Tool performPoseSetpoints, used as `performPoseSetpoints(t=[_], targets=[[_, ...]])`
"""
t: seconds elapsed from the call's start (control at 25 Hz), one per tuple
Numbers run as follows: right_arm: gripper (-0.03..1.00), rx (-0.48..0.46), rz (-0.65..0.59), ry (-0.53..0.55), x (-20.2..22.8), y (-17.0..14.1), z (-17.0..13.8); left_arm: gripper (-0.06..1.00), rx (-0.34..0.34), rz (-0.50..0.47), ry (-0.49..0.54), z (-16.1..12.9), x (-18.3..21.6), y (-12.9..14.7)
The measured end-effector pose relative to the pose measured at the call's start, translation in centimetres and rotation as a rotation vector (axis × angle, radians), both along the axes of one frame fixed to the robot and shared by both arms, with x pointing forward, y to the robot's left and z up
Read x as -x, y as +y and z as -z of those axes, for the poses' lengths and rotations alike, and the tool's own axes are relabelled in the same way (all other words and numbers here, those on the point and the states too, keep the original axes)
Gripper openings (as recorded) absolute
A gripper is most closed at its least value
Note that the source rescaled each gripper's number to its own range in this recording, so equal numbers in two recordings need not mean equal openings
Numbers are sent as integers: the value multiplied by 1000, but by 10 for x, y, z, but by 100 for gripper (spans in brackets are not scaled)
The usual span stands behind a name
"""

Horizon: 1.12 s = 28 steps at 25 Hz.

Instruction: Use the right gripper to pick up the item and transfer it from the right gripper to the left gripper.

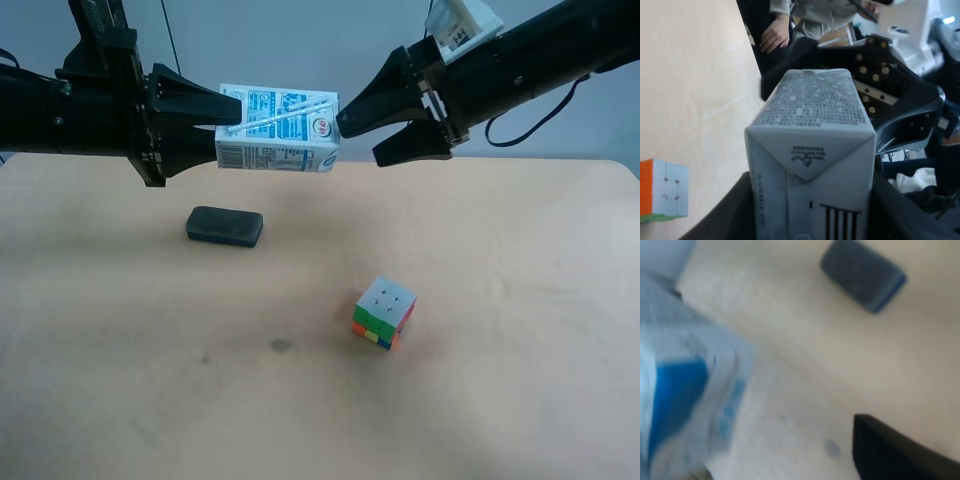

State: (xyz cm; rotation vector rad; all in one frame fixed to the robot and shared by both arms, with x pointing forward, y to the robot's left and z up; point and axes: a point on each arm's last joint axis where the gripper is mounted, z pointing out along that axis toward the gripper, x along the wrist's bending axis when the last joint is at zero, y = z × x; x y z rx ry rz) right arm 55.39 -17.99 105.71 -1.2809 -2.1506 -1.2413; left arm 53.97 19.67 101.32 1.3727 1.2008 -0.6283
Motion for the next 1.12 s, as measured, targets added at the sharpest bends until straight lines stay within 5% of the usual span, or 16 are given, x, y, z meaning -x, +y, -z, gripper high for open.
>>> performPoseSetpoints(t=[0.24,0.64,0.84,1.12], targets=[[75,247,0,-125,31,-23,-33,1,-39,34,-38,-9,-5,0],[70,623,218,-337,101,-69,-97,1,-258,160,-111,-31,-16,3],[69,703,358,-349,136,-86,-113,1,-395,152,-96,-36,-23,9],[73,700,420,-400,197,-97,-85,1,-651,48,-69,-29,-34,26]])
